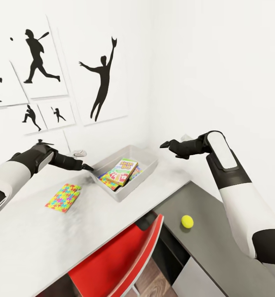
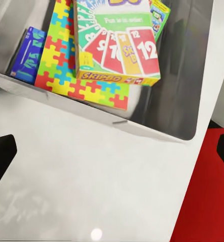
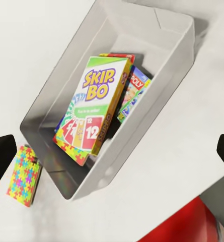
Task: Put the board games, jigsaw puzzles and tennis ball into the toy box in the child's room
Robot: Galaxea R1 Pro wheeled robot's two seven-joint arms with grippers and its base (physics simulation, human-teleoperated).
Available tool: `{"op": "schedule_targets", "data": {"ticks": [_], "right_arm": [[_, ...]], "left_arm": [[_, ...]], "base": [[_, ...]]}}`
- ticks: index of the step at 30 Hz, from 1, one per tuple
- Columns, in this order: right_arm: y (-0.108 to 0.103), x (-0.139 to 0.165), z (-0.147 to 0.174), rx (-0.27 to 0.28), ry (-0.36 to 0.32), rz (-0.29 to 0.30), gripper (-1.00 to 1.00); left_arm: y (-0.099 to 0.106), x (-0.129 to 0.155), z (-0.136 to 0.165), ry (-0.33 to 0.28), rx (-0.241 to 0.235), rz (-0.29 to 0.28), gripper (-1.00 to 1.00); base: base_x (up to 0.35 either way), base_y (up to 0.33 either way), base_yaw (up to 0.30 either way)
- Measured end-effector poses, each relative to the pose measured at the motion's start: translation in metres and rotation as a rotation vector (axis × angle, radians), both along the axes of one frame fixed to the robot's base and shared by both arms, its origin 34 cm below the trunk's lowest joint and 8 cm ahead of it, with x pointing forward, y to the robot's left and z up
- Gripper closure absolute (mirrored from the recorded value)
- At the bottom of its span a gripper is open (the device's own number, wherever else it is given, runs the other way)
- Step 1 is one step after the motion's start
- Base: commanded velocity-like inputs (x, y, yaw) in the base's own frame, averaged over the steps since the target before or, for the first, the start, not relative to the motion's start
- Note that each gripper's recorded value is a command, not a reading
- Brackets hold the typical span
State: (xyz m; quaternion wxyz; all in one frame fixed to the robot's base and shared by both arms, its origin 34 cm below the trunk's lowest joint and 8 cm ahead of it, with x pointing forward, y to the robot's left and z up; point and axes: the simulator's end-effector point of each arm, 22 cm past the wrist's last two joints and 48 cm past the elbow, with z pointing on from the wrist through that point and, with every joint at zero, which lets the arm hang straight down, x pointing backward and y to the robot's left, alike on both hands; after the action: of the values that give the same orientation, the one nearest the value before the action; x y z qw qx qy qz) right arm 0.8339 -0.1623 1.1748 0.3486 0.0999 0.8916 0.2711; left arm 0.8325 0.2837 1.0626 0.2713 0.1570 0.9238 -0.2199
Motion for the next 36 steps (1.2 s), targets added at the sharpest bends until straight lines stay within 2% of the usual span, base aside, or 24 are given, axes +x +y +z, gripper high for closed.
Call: {"op": "schedule_targets", "data": {"ticks": [4,9,17,36], "right_arm": [[0.000,-0.002,0.002,-0.001,-0.004,0.000,-1.00],[-0.005,-0.010,-0.012,0.013,0.023,-0.012,-1.00],[-0.013,-0.012,-0.003,0.033,0.013,-0.031,-1.00],[-0.015,-0.017,0.017,0.038,-0.015,-0.039,-1.00]], "left_arm": [[0.002,-0.003,-0.001,0.001,0.005,0.003,-1.00],[0.007,-0.007,-0.001,0.002,0.007,0.009,-1.00],[0.014,-0.009,0.006,-0.008,0.011,0.018,-1.00],[0.015,-0.013,0.024,-0.034,0.014,0.020,-1.00]], "base": [[0.000,0.000,0.102],[0.000,0.000,0.120],[0.000,0.000,0.139],[0.000,0.000,0.142]]}}
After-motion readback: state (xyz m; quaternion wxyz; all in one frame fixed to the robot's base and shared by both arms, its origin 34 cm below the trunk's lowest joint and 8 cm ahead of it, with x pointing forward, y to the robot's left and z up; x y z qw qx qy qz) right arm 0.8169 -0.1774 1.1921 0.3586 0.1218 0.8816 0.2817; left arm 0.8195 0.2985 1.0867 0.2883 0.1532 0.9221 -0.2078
